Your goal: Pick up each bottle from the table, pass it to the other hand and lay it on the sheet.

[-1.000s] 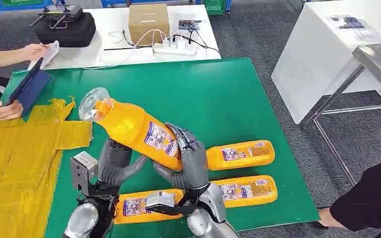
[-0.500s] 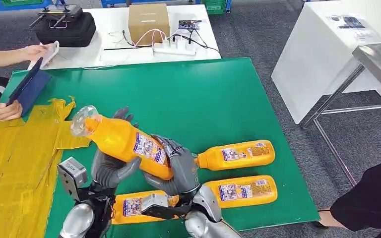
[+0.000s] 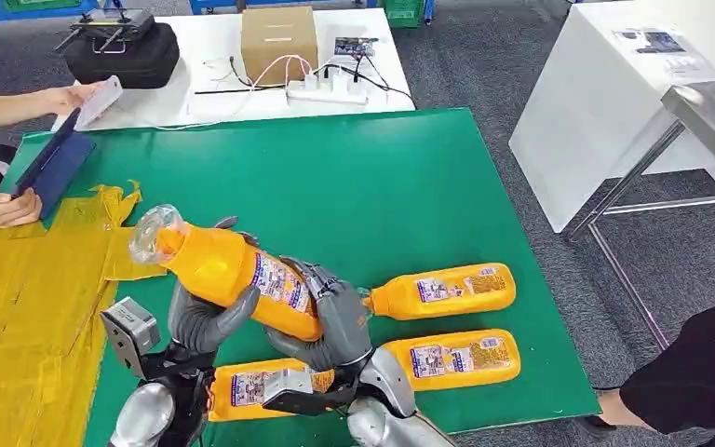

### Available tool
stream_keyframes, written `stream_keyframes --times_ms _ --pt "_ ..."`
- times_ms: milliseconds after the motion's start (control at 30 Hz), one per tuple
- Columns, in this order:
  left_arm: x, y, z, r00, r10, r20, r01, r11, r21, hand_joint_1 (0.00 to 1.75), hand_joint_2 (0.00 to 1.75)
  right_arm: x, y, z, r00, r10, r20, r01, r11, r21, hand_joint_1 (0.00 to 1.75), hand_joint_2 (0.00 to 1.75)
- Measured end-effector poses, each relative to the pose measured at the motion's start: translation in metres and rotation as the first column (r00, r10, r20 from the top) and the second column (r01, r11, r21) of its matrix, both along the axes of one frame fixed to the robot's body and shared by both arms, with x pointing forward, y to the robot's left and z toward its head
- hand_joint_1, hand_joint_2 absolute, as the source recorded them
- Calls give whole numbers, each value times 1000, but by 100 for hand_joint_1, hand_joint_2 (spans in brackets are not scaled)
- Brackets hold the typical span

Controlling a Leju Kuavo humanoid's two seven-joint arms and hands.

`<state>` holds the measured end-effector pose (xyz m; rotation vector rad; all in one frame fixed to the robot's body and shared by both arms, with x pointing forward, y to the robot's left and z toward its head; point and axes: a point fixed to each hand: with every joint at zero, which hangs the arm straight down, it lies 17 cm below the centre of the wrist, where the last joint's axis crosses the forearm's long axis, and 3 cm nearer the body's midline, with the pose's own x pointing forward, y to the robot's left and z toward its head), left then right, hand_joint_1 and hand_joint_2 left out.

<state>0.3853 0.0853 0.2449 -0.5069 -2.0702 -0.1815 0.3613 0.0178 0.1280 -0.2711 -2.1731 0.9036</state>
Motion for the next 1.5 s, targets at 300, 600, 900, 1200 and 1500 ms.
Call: stream_keyframes --times_ms 300,600,900,1200,1500 --pt "16 21 -3 916 331 226 -390 865 315 175 175 -1 13 -15 993 -2 -114 -6 997 -73 0 175" --pt "54 56 -6 772 423 474 -635 513 578 175 175 -23 34 -37 960 87 -267 -134 978 -160 0 175" --pt "99 93 -16 651 335 681 -734 51 677 175 175 -44 48 -56 927 163 -336 -253 937 -242 0 175" --pt "172 169 -75 678 172 714 -612 -406 679 175 175 -65 66 -75 906 223 -360 -356 862 -362 0 175" --pt "180 199 -129 750 183 636 -473 -525 708 175 175 -69 69 -88 903 230 -364 -381 819 -429 0 175"
